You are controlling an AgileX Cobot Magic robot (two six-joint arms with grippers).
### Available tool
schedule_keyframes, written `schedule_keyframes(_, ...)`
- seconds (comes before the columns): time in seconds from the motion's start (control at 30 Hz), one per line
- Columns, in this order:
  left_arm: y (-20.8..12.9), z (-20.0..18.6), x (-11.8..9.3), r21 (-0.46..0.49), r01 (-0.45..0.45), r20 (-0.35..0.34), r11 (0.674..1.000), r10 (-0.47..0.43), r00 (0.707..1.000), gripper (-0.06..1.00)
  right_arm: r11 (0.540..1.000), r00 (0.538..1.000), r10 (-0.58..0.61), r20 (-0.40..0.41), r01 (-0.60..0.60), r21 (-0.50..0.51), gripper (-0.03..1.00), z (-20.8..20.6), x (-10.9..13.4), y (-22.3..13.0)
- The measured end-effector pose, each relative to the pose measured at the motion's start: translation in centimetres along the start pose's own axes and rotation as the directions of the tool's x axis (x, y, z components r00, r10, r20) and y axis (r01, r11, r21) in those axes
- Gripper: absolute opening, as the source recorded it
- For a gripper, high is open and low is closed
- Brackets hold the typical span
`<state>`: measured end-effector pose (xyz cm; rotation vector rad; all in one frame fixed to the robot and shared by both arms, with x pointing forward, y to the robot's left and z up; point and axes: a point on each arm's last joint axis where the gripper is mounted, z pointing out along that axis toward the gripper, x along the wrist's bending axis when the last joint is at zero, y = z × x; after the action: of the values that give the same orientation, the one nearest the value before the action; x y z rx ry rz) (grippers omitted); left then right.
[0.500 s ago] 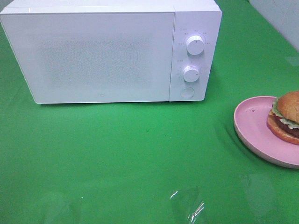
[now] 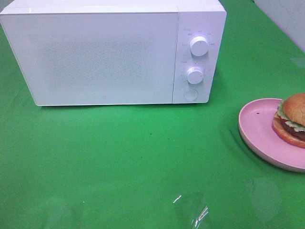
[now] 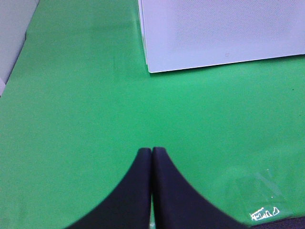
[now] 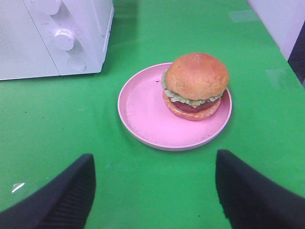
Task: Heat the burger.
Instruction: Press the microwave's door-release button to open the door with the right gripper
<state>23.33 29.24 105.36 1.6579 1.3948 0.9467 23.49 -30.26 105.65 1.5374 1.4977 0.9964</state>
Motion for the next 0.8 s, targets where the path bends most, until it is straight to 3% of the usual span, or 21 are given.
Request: schedule_keyframes(0.8, 0.0, 0.0, 0.0, 0.0, 0.0, 0.0, 1.0, 0.0, 1.0, 0.0, 1.0, 1.0, 0.0, 0.0, 0.0, 0.0, 0.67, 0.0, 0.0, 0.0)
